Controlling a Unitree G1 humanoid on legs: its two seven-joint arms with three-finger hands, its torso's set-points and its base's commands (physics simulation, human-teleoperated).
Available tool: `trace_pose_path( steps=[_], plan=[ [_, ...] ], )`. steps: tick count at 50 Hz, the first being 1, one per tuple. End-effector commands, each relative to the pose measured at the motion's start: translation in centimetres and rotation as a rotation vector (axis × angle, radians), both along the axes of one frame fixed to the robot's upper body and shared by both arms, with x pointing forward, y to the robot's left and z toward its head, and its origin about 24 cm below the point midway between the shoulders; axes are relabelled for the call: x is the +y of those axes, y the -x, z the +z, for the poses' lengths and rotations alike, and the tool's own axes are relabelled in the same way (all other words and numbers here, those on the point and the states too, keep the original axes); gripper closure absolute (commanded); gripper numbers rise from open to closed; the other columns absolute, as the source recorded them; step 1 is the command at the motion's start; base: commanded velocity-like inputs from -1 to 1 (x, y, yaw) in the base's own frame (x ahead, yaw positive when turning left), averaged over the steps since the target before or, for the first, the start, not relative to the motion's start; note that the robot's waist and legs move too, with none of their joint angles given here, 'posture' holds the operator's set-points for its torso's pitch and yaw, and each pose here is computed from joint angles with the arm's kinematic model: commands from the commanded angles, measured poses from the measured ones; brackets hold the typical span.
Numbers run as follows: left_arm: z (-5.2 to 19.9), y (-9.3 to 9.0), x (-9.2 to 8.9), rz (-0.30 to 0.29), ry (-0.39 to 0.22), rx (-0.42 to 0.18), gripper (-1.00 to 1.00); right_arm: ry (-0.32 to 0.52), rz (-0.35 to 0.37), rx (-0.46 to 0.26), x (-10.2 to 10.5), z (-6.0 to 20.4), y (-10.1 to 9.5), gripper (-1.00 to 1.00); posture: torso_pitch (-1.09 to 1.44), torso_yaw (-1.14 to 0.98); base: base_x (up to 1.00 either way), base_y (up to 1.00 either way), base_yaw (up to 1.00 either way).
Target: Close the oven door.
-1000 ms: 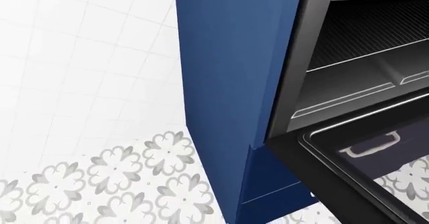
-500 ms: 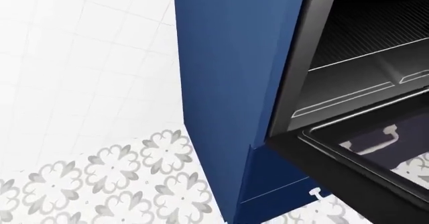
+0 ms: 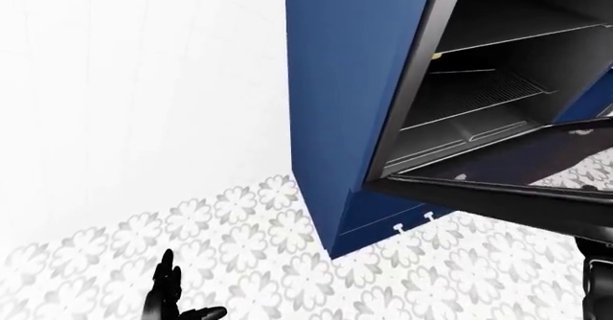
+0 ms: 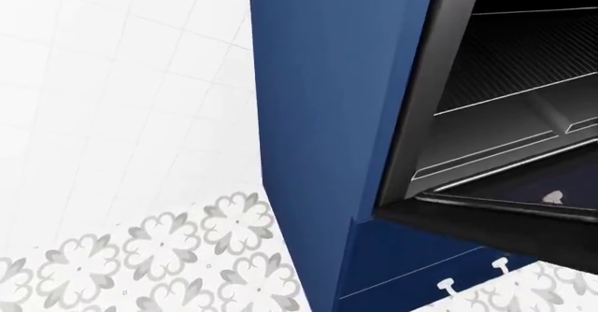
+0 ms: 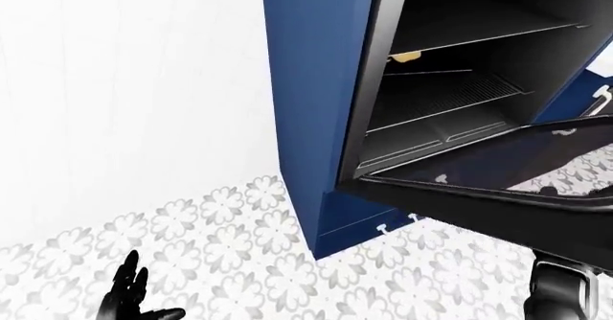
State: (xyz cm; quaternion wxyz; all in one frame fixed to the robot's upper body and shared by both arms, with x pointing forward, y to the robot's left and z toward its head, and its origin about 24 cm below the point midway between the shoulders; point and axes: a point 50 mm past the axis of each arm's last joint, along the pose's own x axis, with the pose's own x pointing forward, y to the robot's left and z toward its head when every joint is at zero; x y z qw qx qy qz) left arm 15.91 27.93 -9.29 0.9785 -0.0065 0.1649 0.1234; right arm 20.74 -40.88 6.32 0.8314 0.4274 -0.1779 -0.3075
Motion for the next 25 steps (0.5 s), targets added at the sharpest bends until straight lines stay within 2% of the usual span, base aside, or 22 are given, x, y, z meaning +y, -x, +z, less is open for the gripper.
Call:
trace_pose_path(
  steps=[1, 5, 25],
  plan=[
    [0.9, -0.7, 0.6, 0.0, -0.031, -0.055, -1.0, 0.077, 0.009, -0.056, -0.2, 3.0, -0.7, -1.0, 0.0, 0.0, 0.0, 0.0, 0.0],
    [0.9, -0.7, 0.6, 0.0, -0.03, -0.055, -1.0, 0.107, 0.031, -0.062, 0.2, 4.3, -1.6, -1.0, 0.0, 0.0, 0.0, 0.0, 0.0],
    [0.8, -0.7, 0.5, -0.001, -0.027, -0.052, -1.0, 0.317, 0.233, -0.063, 4.8, 12.5, -7.3, -1.0, 0.0, 0.0, 0.0, 0.0, 0.0]
  ],
)
